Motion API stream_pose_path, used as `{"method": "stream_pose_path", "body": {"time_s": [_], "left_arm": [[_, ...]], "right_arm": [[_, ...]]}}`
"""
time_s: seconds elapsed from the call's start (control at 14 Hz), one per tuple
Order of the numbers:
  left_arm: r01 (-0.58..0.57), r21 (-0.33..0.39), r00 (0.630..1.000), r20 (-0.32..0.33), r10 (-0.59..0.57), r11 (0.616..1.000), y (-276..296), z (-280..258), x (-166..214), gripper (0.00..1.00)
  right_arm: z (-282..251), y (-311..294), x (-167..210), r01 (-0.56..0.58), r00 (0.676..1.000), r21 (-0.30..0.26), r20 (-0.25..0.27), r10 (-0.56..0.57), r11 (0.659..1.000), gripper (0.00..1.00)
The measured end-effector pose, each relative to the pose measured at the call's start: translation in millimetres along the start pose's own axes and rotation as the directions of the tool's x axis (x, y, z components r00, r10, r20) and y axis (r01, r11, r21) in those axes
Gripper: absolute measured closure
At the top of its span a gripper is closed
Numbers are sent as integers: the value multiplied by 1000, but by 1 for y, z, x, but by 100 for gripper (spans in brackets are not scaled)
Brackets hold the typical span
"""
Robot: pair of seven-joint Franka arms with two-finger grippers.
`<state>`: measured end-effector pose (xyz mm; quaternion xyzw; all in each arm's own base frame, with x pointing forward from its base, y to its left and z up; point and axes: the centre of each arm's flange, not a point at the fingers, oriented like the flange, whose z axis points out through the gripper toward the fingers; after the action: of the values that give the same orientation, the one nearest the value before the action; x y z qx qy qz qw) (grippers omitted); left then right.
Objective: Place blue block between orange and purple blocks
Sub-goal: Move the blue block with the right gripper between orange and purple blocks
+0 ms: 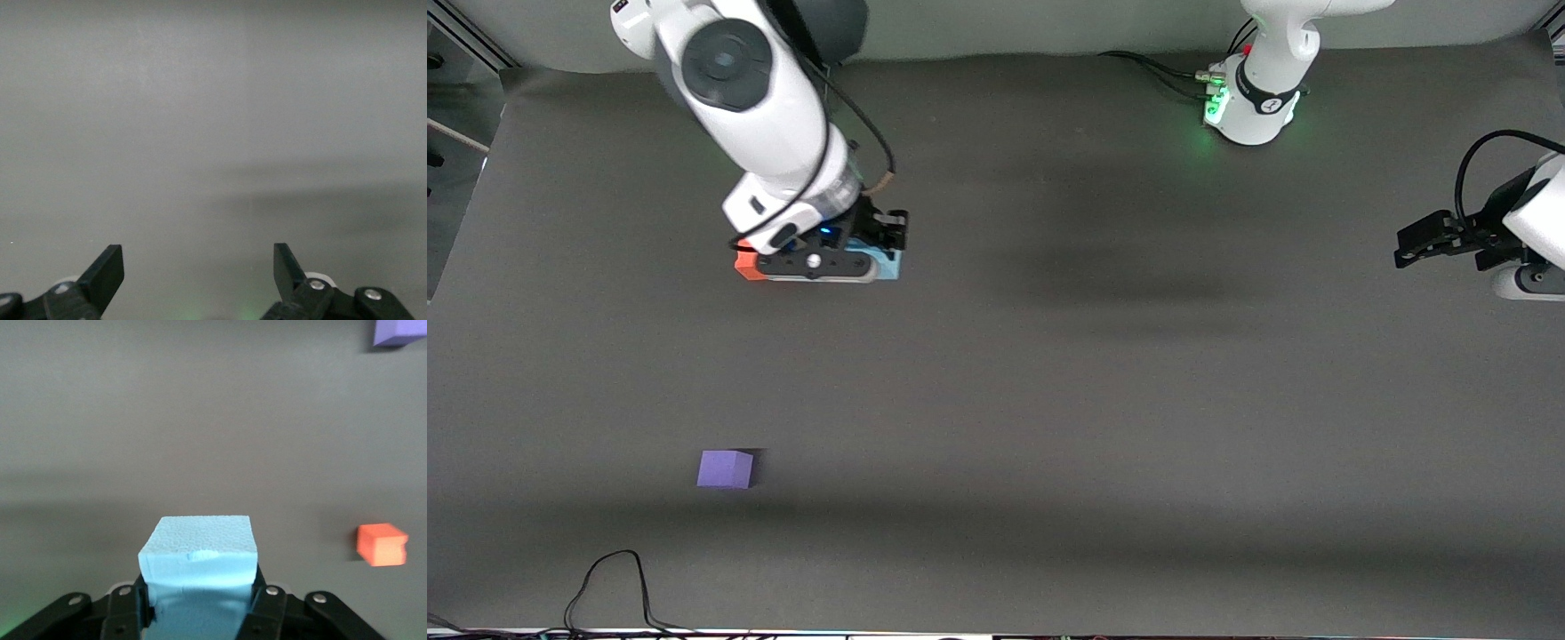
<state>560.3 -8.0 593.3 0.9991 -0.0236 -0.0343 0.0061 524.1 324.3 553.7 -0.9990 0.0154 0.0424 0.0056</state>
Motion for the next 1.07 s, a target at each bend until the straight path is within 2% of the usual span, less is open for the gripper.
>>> {"method": "stream_pose_path", "body": {"time_s": [0.21, 0.36, 0.57, 0.79, 1.07], "left_arm": [[-6, 16, 1000, 1, 6, 1000, 1, 0, 0, 0], [-7, 18, 1000, 1, 7, 1000, 2, 0, 0, 0], [-8, 19, 1000, 2, 8, 1000, 2, 0, 0, 0], [-8, 23, 1000, 2, 8, 1000, 2, 0, 0, 0], [-8, 31, 1000, 2, 8, 999, 1, 0, 0, 0]], "right_arm": [[3, 51, 3, 66, 997, -10, 29, -66, 998, 46], [8, 106, 5, 108, 993, -5, 57, -108, 994, 46], [20, 207, 4, 112, 988, 38, 102, -115, 993, 46], [35, 284, -3, 111, 984, 72, 130, -120, 991, 46], [58, 308, -4, 110, 984, 73, 131, -119, 991, 46]]}}
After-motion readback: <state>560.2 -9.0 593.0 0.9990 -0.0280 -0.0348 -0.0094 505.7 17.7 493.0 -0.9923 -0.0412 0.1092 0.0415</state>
